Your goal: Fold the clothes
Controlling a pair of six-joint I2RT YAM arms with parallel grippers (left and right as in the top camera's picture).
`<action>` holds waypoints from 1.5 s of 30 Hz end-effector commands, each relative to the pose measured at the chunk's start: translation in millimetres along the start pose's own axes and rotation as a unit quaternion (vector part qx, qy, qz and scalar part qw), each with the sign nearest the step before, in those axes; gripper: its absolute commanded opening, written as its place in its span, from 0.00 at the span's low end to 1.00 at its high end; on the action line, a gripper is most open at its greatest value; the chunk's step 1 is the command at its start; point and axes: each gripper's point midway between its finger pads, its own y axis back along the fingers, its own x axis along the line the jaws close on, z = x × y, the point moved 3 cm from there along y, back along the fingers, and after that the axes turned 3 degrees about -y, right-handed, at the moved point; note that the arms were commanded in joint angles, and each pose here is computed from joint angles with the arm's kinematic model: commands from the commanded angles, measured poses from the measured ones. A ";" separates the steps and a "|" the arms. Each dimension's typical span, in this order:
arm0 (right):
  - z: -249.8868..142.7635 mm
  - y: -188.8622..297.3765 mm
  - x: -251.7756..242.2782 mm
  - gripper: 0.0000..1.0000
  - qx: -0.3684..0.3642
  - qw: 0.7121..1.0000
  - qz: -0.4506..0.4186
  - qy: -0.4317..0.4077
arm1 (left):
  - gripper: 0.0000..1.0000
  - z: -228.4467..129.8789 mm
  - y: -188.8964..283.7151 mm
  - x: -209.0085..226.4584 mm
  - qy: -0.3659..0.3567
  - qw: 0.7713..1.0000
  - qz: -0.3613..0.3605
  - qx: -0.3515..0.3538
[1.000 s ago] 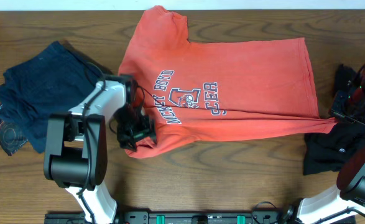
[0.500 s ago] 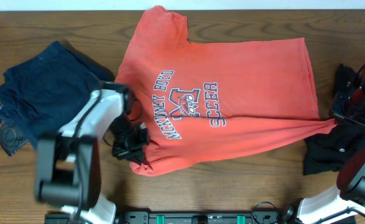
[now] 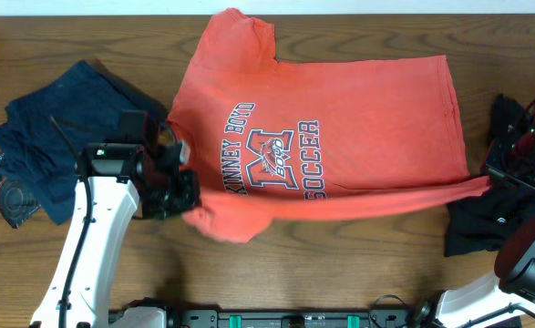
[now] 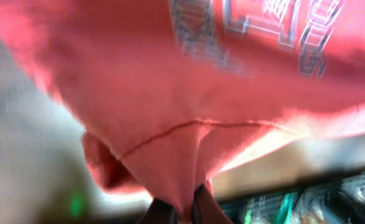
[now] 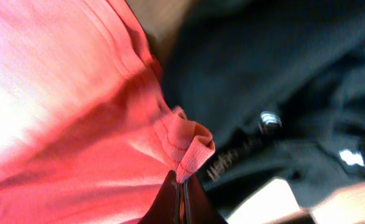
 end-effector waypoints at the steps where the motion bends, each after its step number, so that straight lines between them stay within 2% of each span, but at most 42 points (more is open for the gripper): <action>1: 10.9 5.3 14.1 0.01 -0.033 0.999 0.034 0.008 | 0.06 26.6 1.6 -0.7 0.014 0.999 0.000 -0.052; 6: 30.1 8.1 30.2 0.01 -0.082 0.995 0.051 0.024 | 0.06 70.5 -7.5 2.8 0.030 0.992 0.006 -0.119; 8: 36.3 9.2 36.8 0.01 -0.098 0.993 0.059 0.030 | 0.06 83.4 -13.5 13.1 0.046 0.989 0.034 -0.135; 12: 50.0 11.9 49.6 0.01 -0.136 0.987 0.070 0.043 | 0.06 104.7 -28.5 17.6 0.047 0.987 0.035 -0.150; 17: 65.2 18.8 67.0 0.02 -0.181 0.978 0.081 0.061 | 0.06 125.8 -47.5 23.7 0.045 0.985 0.035 -0.162; 19: 70.0 21.6 73.1 0.02 -0.196 0.975 0.085 0.067 | 0.06 133.1 -54.6 32.9 0.059 0.982 0.056 -0.170; 26: 77.4 26.6 84.3 0.02 -0.221 0.968 0.092 0.077 | 0.07 151.0 -65.5 42.3 0.063 0.976 0.074 -0.194; 27: 78.7 27.5 85.6 0.03 -0.225 0.967 0.093 0.078 | 0.08 153.8 -66.1 42.9 0.062 0.975 0.075 -0.199; 28: 80.4 28.6 87.1 0.05 -0.230 0.965 0.095 0.079 | 0.15 157.4 -65.7 43.1 0.061 0.974 0.074 -0.207; 31: 86.1 32.2 90.2 0.29 -0.246 0.961 0.098 0.081 | 0.41 166.9 -61.4 45.1 0.059 0.968 0.081 -0.231; 33: 86.8 32.2 88.6 0.36 -0.248 0.961 0.094 0.080 | 0.48 168.3 -59.2 48.0 0.062 0.966 0.086 -0.236; 36: 79.8 27.3 82.8 0.37 -0.229 0.967 0.077 0.078 | 0.48 157.3 -62.7 54.1 0.073 0.970 0.094 -0.210; 40: 55.7 12.3 70.0 0.37 -0.169 0.982 0.045 0.075 | 0.48 123.0 -73.5 61.7 0.092 0.980 0.116 -0.131; 45: 25.2 -30.2 60.1 0.37 -0.110 0.991 0.029 0.076 | 0.49 93.2 -86.4 72.1 0.105 0.982 0.135 -0.077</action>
